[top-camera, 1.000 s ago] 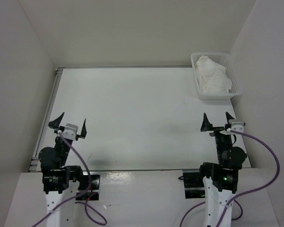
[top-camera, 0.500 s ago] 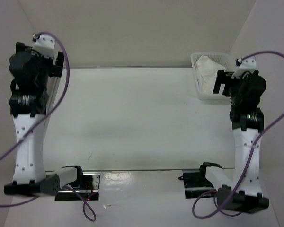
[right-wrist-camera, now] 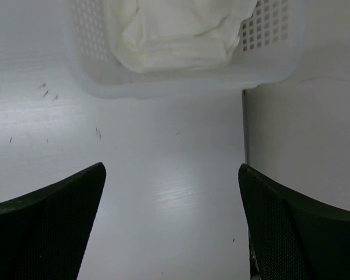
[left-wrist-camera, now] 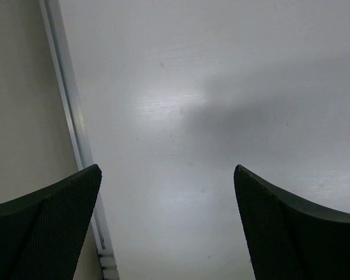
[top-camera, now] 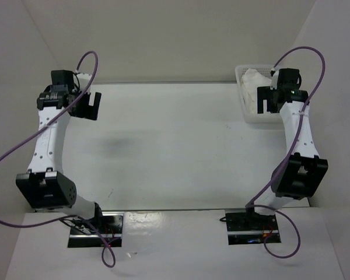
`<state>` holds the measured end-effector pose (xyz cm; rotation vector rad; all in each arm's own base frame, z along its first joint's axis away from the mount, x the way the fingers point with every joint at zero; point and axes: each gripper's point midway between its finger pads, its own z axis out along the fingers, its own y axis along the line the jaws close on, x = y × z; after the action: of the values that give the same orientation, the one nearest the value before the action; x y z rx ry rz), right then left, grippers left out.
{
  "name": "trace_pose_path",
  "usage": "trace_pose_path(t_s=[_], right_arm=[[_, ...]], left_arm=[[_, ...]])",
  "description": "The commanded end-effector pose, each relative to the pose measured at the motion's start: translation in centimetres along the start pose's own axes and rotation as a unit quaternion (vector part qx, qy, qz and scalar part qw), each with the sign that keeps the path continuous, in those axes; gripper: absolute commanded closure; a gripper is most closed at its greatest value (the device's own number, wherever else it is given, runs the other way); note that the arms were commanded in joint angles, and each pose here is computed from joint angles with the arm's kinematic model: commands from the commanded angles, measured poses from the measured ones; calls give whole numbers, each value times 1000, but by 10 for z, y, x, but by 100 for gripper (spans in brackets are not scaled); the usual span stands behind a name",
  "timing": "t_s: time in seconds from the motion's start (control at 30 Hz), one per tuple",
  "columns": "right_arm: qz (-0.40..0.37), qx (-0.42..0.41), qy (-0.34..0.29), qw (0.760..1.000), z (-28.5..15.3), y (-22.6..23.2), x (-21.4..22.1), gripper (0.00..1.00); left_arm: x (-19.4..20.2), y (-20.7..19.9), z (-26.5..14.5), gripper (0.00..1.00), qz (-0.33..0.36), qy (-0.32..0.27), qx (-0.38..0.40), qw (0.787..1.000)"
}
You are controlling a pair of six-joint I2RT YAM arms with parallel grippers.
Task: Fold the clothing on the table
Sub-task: Grab the skirt from the pile
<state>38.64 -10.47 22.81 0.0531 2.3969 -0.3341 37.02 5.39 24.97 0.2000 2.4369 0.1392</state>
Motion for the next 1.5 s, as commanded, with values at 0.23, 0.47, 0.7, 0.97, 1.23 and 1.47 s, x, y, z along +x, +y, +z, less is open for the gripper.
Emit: trace_pose_path(t_s=[0.23, 0.47, 0.7, 0.97, 1.23, 1.47], right_arm=[[89, 5, -32, 995, 80, -48, -79, 2], [105, -38, -11, 994, 150, -27, -90, 2], [67, -42, 2, 997, 192, -1, -92, 2], [62, -56, 43, 996, 235, 17, -66, 2], [56, -45, 55, 996, 252, 16, -54, 2], [51, -46, 59, 996, 258, 17, -50, 46]], left_arm=[[5, -5, -58, 0, -23, -190, -52, 980], [38, -1, -50, 0, -51, -146, -48, 987], [64, -2, -50, 0, -56, -129, -14, 990], [83, 8, -46, 0, -86, -119, -3, 989], [83, 12, -49, 0, -94, -126, -5, 988], [86, 10, -47, 0, -98, -121, 5, 988]])
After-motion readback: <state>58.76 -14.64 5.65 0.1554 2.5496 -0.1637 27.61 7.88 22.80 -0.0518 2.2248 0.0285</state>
